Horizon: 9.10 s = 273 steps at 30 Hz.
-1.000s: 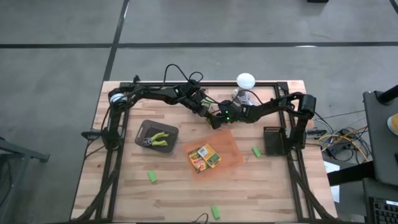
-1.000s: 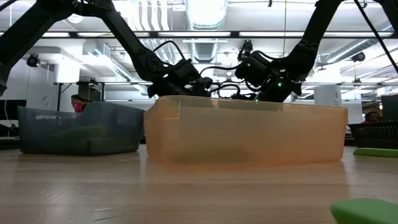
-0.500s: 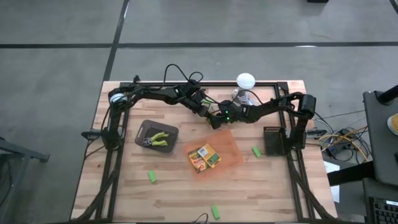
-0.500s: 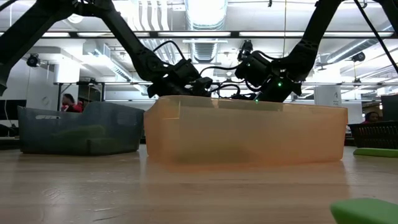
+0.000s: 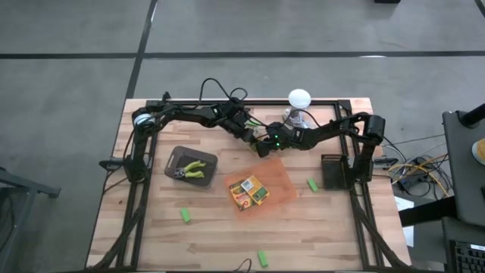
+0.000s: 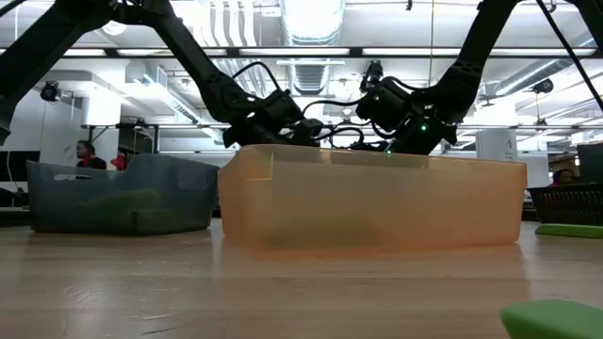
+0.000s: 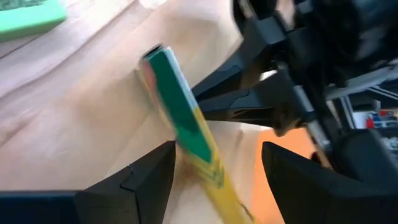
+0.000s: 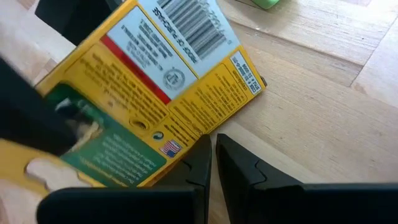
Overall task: Pick & Place School Supplies
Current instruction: Put the crayon box into the orange bin, then put the green eraser into the black basket
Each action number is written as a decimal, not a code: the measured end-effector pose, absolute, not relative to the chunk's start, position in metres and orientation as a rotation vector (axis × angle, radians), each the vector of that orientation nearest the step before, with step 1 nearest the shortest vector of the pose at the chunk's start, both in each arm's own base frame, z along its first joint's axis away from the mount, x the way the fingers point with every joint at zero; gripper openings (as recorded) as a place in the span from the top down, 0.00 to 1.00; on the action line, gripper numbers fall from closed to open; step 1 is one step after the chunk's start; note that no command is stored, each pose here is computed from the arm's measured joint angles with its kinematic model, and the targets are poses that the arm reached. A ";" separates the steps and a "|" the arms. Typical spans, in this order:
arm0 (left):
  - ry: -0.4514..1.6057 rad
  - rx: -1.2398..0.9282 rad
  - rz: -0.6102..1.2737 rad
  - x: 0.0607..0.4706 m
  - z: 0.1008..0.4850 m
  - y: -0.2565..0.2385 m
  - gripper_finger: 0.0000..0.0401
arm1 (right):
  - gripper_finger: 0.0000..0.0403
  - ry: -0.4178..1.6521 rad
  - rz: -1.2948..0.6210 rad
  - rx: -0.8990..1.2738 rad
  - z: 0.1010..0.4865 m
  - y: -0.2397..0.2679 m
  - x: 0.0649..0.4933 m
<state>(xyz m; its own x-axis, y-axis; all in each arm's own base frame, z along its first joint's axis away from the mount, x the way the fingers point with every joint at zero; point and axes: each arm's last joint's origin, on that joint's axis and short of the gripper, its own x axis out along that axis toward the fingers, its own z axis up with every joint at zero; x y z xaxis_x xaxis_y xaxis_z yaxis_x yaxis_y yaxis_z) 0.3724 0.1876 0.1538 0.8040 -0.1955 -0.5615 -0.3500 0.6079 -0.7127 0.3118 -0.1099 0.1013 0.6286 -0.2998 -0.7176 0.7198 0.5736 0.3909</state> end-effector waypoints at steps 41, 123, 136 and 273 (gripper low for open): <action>0.687 -0.941 0.189 0.369 0.150 0.188 0.85 | 0.93 0.646 -0.645 0.725 0.101 -0.110 0.312; 0.554 -0.629 -0.194 0.348 0.295 0.064 0.86 | 0.93 0.825 -0.794 0.455 0.211 -0.074 0.230; 0.767 -0.558 -0.184 0.374 0.241 0.019 0.86 | 0.93 0.919 -0.856 0.363 0.208 -0.074 0.222; 1.160 -0.771 0.275 0.400 0.206 0.026 0.58 | 0.93 0.942 -0.875 0.350 0.207 -0.073 0.219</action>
